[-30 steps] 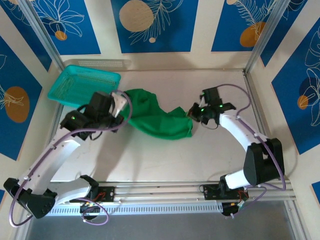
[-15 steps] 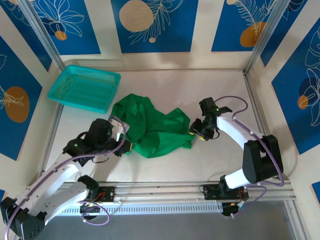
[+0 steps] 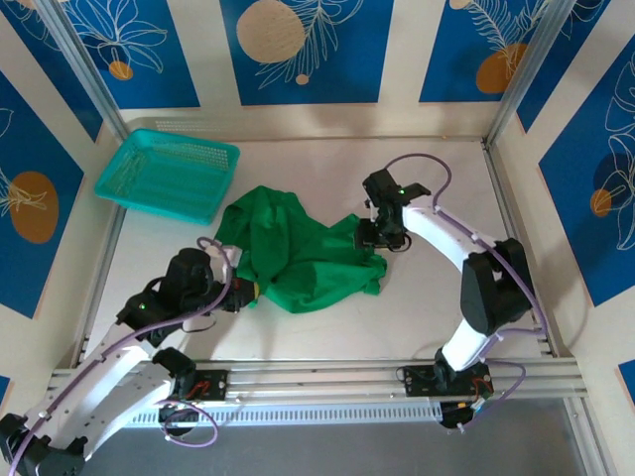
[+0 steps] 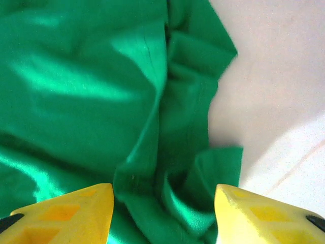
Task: Fold the inside-out t-shirt
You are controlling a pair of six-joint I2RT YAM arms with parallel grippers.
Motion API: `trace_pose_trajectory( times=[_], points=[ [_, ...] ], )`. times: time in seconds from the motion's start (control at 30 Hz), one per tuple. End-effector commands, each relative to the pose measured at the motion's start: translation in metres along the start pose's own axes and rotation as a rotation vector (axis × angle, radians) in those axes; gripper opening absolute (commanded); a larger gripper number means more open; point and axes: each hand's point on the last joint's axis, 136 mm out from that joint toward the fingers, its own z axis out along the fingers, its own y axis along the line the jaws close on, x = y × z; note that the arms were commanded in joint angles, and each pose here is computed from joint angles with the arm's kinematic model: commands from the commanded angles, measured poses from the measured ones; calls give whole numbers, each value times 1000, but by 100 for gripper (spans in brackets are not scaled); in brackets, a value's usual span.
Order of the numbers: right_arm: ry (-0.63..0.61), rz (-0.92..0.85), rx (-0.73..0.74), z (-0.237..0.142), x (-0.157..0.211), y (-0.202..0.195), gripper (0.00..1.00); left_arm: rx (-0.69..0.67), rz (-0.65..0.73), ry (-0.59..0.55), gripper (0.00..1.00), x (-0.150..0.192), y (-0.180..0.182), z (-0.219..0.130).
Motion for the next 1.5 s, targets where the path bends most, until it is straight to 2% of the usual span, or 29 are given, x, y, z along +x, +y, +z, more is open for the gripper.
trace_pose_trajectory(
  times=[0.0, 0.17, 0.2, 0.23, 0.27, 0.3, 0.33, 0.43, 0.5, 0.57, 0.67, 0.73, 0.8, 0.87, 0.93, 1.03, 1.13, 1.27, 1.37, 1.47],
  points=[
    [-1, -39, 39, 24, -10, 8, 55, -53, -85, -18, 0, 1, 13, 2],
    [-7, -85, 112, 43, -9, 16, 57, -76, -104, -24, 0, 1, 17, 1],
    [-1, -84, 132, 46, -8, 15, 54, -84, -107, -27, 0, 0, 18, 1],
    [-2, -91, 167, 47, -9, 11, 48, -88, -110, -27, 0, 0, 19, 1],
    [-12, -96, 215, 47, -10, 5, 36, -95, -111, -26, 0, -1, 19, 1],
    [-29, -101, 265, 46, -12, -2, 20, -104, -108, -25, 0, -2, 20, -1],
    [-51, -105, 308, 42, -15, -9, 10, -126, -104, -31, 0, -3, 22, -4],
    [-100, -71, 310, 25, -21, -19, 6, -216, -90, -123, 0, -17, 33, -22],
    [-116, 5, 208, 5, -26, -19, 6, -258, -34, -228, 0, -34, 35, -40],
    [-163, 85, 72, -20, -35, -19, 4, -357, 16, -332, 0, -56, 41, -64],
    [-263, 194, -215, -72, -53, -17, 3, -524, 68, -440, 0, -89, 47, -102],
    [-317, 251, -542, -121, -59, -7, 2, -602, 74, -519, 0, -114, 43, -129],
    [-354, 312, -856, -172, -61, -2, 0, -623, 122, -603, 0, -139, 29, -152],
    [-397, 317, -1047, -214, -57, -1, 0, -624, 195, -674, 0, -165, 9, -171],
    [-460, 245, -1098, -246, -48, 6, 2, -632, 261, -700, 0, -188, -9, -184],
    [-494, 126, -1107, -266, -28, 25, 5, -631, 338, -681, 0, -209, -27, -187],
    [-425, 92, -1165, -261, -6, 40, 7, -594, 416, -625, 0, -219, -38, -170],
    [-310, 129, -1268, -249, 15, 53, 4, -549, 489, -546, 0, -232, -52, -153],
    [-304, 135, -1261, -248, 23, 58, 4, -555, 521, -528, 0, -247, -62, -153],
    [-333, 166, -1169, -238, 27, 52, 4, -536, 540, -542, 0, -254, -70, -154]
  ],
)
